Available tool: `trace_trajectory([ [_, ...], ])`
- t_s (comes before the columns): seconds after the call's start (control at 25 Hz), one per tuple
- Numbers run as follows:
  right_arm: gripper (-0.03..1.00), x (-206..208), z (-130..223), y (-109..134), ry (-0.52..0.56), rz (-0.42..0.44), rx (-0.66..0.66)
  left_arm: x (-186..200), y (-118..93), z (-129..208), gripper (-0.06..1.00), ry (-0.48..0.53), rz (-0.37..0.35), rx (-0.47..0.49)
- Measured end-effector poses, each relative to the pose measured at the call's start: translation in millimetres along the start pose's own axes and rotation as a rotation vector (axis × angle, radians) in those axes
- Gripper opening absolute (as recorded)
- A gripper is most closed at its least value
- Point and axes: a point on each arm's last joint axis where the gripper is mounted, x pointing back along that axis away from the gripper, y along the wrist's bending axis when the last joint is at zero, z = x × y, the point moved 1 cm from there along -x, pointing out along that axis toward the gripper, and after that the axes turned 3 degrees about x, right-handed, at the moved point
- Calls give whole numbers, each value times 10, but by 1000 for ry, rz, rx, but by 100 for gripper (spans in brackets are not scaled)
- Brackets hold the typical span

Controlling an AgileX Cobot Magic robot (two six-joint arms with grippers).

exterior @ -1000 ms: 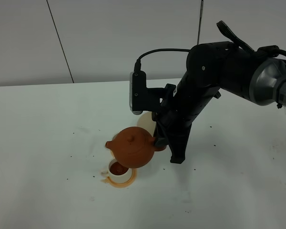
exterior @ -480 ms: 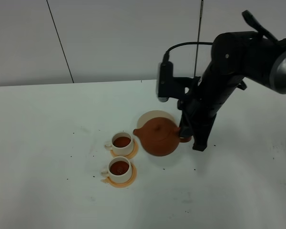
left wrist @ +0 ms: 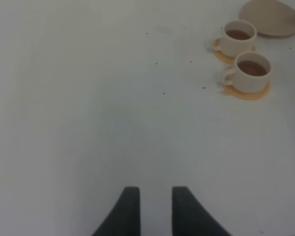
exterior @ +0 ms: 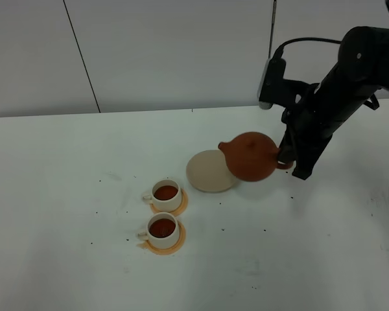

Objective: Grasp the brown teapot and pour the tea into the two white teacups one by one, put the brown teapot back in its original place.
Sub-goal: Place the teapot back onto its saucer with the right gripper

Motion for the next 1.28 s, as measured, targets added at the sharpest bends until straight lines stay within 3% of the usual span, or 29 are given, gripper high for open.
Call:
trace_trajectory([
  [0.28, 9, 16, -54, -101, -92, 77, 3, 0, 0, 0, 23, 0, 0, 0],
  [1.28, 9, -823, -58, -413, -114, -61, -40, 0, 0, 0, 23, 0, 0, 0],
])
